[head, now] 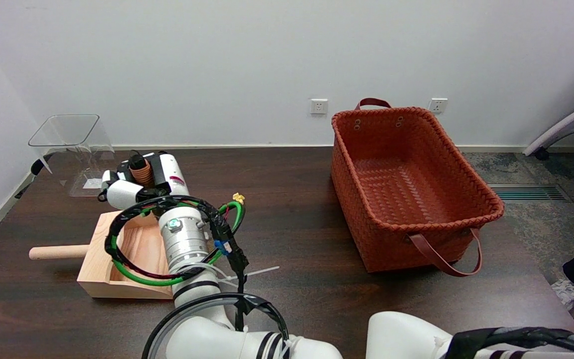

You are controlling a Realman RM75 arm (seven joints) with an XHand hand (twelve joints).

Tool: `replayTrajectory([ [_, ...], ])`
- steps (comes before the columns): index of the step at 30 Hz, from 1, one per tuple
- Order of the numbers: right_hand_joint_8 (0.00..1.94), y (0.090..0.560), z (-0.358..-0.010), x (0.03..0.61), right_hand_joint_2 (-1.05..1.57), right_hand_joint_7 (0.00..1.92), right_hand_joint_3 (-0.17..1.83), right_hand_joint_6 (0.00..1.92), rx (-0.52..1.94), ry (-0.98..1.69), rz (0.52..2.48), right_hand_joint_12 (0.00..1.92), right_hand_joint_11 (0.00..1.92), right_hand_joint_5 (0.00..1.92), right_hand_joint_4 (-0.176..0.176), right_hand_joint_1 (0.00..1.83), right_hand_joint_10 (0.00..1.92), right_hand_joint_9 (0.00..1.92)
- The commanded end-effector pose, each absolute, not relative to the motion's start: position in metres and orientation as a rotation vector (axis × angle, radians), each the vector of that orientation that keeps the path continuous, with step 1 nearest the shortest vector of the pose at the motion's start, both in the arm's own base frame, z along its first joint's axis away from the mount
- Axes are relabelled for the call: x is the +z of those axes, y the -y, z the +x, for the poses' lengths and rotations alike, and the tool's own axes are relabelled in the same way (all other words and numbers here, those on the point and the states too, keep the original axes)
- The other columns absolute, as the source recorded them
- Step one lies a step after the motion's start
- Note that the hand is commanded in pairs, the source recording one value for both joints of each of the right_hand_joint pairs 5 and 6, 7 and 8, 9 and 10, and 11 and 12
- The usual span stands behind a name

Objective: Sweep the paper balls into the dustpan.

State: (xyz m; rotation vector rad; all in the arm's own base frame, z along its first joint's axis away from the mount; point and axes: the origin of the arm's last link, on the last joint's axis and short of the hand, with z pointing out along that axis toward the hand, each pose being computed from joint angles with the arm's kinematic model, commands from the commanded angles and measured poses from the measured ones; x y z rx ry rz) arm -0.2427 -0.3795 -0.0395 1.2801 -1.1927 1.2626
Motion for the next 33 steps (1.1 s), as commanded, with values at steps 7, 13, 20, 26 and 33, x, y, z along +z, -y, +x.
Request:
replayTrajectory([
  [7,1.92,0.371,-0.23,-0.063,1.19,1.92,1.16,1.92,1.377,1.439,1.254,1.92,1.92,1.92,0.0,1.15,1.92,1.92],
  [13,1.92,0.371,-0.218,-0.071,1.13,1.92,1.0,1.92,1.387,1.513,1.288,1.92,1.92,1.92,0.0,1.16,1.92,1.92],
  [20,1.92,0.375,-0.2,-0.08,1.05,1.92,0.97,1.92,1.335,1.478,1.422,1.92,1.92,1.92,0.0,1.2,1.92,1.92],
  [26,1.92,0.376,-0.186,-0.083,1.03,1.92,0.97,1.92,1.238,1.296,1.589,1.92,1.92,1.92,0.0,1.21,1.92,1.92],
  [33,1.92,0.375,-0.155,-0.086,1.05,1.92,1.0,1.92,1.082,0.884,1.837,1.92,1.92,1.92,0.0,1.21,1.92,1.92],
])
